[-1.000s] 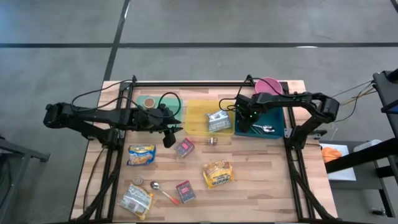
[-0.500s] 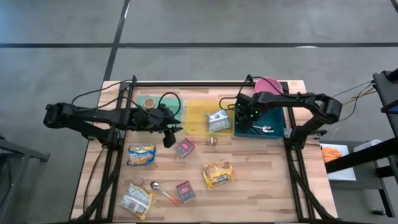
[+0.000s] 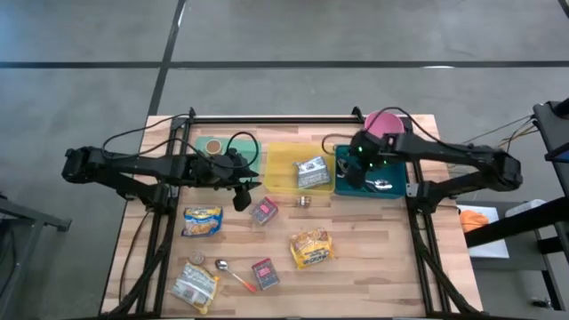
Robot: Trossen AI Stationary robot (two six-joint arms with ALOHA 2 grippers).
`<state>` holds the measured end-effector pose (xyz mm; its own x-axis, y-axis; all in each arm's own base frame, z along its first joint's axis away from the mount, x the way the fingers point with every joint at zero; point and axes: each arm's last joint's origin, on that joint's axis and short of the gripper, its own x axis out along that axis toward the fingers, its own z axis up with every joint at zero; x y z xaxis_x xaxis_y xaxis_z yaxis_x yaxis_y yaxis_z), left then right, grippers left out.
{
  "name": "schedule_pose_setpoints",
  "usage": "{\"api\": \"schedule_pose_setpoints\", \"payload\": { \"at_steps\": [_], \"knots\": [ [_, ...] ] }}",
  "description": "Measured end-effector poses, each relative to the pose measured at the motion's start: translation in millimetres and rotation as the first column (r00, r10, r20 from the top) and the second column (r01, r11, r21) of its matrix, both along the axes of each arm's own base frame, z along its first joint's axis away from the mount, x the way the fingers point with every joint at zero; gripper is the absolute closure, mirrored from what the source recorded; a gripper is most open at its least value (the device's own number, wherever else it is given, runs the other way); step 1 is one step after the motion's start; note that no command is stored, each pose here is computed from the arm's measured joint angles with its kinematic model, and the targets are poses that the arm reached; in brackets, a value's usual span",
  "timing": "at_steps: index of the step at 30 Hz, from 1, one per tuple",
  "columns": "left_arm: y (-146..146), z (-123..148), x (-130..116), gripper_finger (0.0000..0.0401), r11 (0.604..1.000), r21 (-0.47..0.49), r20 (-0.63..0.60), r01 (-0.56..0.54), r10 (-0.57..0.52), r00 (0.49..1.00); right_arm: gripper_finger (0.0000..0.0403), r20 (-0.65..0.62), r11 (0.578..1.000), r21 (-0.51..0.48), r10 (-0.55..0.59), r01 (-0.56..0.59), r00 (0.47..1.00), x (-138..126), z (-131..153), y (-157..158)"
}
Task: Pick & Place Food Item
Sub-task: Put the brown seasoning bottle into the green bin
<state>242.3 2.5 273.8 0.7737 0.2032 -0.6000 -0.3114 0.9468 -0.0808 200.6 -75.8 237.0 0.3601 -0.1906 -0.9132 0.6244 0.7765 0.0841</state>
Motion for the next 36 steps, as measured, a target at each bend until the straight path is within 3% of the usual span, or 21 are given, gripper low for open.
{"api": "schedule_pose_setpoints", "payload": {
  "at_steps": [4, 10, 13, 18, 25, 36],
  "knots": [
    [0, 0, 0, 0.0252, 1.0, -0.001, 0.0, -0.001, 0.001, 1.0, 0.0143, 0.062, 0.973, -0.111, 0.211, -0.204, 0.975, 13, 9, 33],
    [0, -2, -1, 0.0252, 0.99, -0.115, 0.002, -0.076, 0.077, 0.997, 0.0143, 0.109, 0.861, -0.242, 0.482, -0.447, 0.87, 35, 8, 87],
    [-1, -5, -4, 0.0252, 0.987, -0.14, -0.042, -0.083, 0.078, 0.996, 0.0143, 0.137, 0.838, -0.284, 0.516, -0.466, 0.845, 46, 4, 101],
    [-1, -12, -11, 0.0252, 0.988, -0.127, -0.143, -0.089, 0.071, 0.987, 0.0143, 0.141, 0.843, -0.268, 0.514, -0.467, 0.846, 68, -3, 106],
    [0, -12, -11, 0.0252, 0.987, -0.129, -0.148, -0.093, 0.073, 0.986, 0.0143, 0.006, 0.783, -0.258, 0.587, -0.566, 0.81, 108, -16, 112],
    [0, -12, -11, 0.0252, 0.989, -0.122, -0.148, -0.087, 0.069, 0.987, 0.0143, -0.193, 0.724, -0.189, 0.635, -0.664, 0.748, 154, -46, 113]
  ]
}}
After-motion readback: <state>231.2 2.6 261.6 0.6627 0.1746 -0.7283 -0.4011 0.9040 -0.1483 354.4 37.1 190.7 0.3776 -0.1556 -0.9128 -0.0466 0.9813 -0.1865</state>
